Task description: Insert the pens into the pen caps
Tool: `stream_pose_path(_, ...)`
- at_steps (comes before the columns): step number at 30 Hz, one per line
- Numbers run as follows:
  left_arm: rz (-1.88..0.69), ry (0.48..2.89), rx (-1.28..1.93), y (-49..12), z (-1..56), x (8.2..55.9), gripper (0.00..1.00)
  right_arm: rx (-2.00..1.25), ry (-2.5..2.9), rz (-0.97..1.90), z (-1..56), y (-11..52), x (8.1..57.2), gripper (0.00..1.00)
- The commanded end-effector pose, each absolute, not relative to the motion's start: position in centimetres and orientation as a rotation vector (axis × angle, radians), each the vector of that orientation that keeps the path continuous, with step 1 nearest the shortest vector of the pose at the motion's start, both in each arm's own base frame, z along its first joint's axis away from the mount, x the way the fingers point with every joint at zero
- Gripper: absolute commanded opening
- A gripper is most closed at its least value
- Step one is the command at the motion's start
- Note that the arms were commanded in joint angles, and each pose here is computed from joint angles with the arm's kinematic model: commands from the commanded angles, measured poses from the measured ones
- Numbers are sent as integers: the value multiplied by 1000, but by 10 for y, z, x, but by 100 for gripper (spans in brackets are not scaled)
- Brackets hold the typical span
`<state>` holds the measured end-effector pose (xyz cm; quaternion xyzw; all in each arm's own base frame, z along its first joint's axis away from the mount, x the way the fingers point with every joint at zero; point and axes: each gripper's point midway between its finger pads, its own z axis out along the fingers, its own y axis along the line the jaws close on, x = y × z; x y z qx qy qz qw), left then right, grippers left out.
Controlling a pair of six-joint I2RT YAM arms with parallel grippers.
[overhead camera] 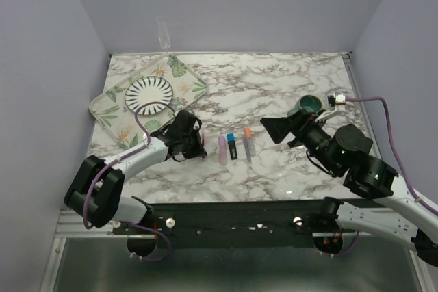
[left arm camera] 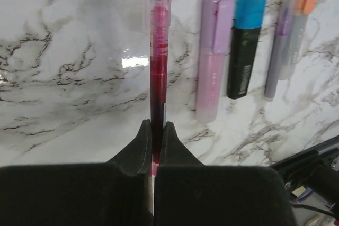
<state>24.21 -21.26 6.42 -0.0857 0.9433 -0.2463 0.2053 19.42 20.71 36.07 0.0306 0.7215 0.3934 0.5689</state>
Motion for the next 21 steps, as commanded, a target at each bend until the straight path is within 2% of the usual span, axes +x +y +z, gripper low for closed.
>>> stream_pose_path(1,-656,2634,-379,-210,44,246,0,107,1736,865,344,199,197,100)
stream_pose_path(3,-631,2670,-391,-209,31,244,1,108,1734,865,344,199,197,100)
stream_pose_path(9,-694,2728,-429,-220,15,238,19,107,1761,860,338,202,197,100)
stream_pose_path(16,-602,2714,-437,-206,31,237,36,116,1796,838,328,202,198,100)
stream_pose_path(21,-607,2606,-428,-200,79,245,63,132,1839,814,318,203,199,100)
